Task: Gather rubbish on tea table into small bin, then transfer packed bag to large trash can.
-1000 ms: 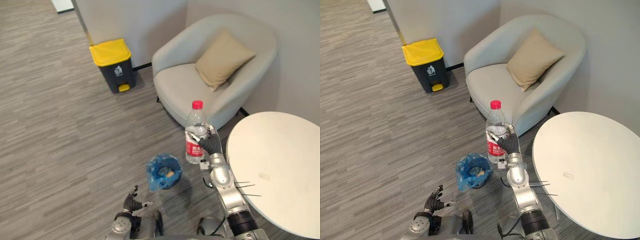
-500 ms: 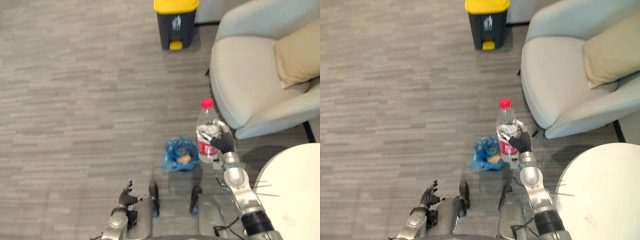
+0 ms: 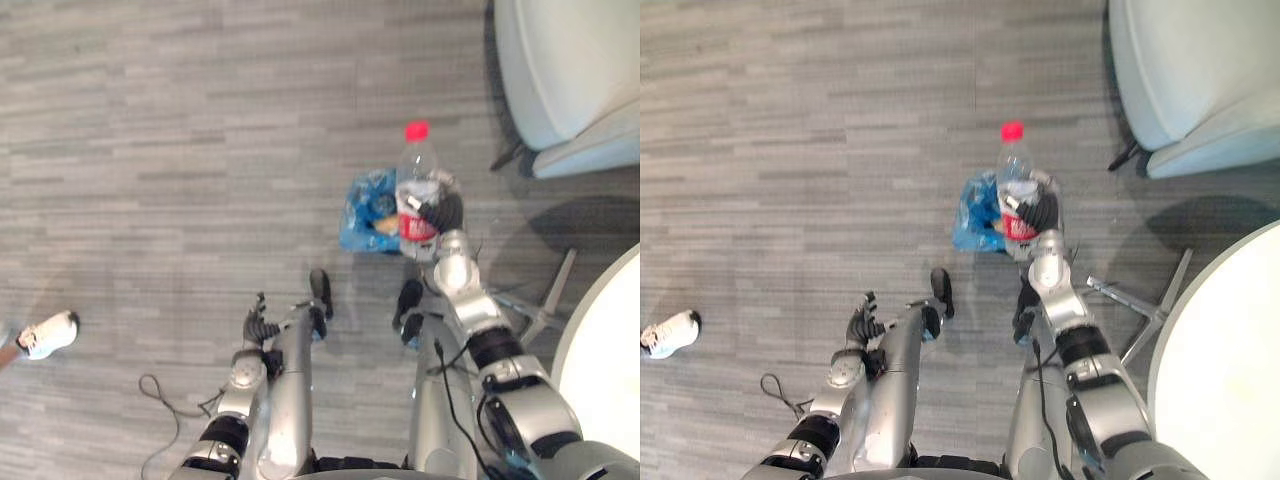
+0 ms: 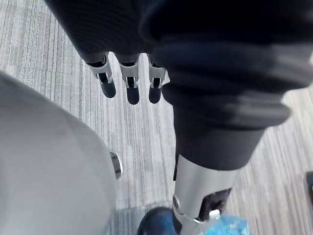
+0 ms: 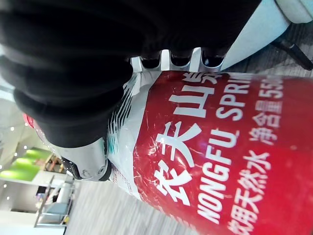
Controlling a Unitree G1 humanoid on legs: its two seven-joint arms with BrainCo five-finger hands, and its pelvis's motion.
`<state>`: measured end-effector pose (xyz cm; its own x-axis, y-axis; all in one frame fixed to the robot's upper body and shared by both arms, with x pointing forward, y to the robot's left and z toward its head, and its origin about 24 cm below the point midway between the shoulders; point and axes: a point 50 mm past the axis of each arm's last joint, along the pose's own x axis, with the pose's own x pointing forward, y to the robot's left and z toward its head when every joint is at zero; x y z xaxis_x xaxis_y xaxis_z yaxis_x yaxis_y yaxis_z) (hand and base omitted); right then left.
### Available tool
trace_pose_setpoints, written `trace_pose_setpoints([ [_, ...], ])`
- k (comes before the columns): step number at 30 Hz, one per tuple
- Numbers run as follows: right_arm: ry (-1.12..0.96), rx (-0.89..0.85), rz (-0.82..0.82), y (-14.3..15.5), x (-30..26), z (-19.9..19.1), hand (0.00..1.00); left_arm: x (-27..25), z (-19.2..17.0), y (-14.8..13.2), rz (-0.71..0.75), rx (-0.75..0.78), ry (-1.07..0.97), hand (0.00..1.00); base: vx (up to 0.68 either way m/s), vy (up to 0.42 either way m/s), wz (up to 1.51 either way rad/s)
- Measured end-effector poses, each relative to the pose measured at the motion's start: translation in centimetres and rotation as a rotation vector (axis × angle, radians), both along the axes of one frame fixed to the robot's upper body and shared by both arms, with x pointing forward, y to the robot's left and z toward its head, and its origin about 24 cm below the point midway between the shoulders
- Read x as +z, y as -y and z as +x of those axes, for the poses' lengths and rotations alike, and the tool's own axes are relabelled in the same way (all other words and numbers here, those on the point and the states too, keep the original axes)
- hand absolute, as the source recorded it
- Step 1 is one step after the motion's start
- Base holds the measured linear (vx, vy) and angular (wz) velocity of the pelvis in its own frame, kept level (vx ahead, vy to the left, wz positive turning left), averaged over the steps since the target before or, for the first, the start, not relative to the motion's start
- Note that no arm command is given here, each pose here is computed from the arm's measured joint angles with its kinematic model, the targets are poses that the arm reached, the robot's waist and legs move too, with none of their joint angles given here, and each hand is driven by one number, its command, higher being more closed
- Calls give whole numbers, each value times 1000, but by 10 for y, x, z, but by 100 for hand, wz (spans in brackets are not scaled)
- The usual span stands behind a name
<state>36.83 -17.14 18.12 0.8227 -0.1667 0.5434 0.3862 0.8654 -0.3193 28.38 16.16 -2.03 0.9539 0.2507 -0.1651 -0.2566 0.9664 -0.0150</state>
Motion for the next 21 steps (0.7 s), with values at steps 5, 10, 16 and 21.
trace_pose_setpoints([
  [5,129,-5,-50,1,47,5,100,36,12,-7,-39,55,173,0,-71,1,6],
  [10,142,-14,-56,6,61,8,100,44,14,-13,-61,72,215,0,-55,20,8],
  [16,47,-57,-65,14,43,15,0,45,14,-14,-58,72,218,0,-47,22,0],
  [21,46,-57,-46,12,40,14,0,46,15,-16,-48,74,221,0,-45,16,0],
])
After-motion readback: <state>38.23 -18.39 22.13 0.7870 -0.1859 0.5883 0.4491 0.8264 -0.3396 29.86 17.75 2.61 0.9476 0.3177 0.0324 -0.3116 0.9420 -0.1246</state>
